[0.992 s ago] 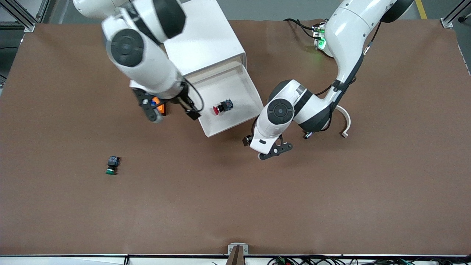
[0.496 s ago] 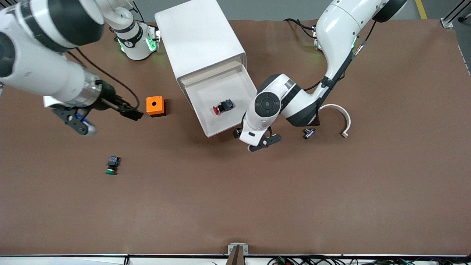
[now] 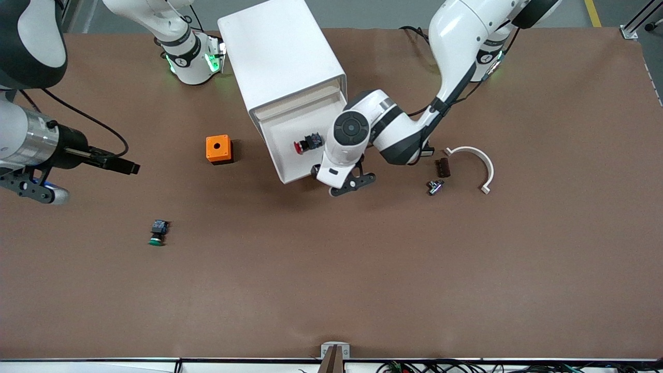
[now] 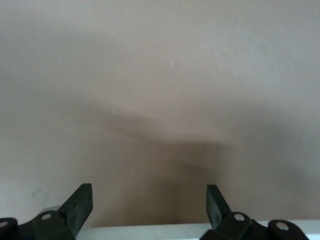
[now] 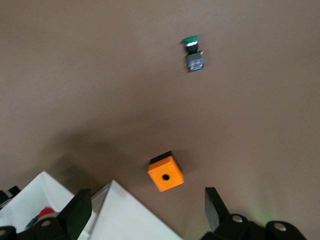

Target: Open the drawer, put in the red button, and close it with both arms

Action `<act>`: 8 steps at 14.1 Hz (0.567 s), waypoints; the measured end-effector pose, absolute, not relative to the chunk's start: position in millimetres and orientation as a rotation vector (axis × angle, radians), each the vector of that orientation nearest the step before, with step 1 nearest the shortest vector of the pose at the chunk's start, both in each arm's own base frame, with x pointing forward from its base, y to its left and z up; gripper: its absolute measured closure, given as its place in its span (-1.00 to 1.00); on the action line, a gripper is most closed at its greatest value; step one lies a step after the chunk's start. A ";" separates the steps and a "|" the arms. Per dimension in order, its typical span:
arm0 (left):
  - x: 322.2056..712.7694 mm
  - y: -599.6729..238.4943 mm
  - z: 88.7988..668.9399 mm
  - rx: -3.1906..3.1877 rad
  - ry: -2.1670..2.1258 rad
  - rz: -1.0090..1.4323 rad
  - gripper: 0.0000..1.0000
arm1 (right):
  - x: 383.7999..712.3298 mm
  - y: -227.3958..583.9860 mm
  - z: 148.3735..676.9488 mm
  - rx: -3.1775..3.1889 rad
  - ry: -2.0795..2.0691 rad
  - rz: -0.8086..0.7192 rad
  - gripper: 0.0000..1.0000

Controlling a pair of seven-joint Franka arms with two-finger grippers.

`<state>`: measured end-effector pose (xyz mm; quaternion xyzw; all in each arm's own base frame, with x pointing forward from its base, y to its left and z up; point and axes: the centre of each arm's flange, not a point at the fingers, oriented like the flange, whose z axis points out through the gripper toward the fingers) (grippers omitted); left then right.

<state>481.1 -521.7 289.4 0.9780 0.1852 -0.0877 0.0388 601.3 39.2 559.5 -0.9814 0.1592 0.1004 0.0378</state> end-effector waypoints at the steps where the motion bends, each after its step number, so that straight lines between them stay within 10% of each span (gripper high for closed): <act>1: 472.4 -529.5 289.4 3.002 0.563 -0.271 -1.00 | 601.9 33.8 559.5 -3.029 0.452 0.299 -1.00; 8: 413.0 -575.6 287.6 3.028 0.525 -0.287 -1.00 | 598.9 -41.9 565.4 -3.079 0.211 0.247 -1.00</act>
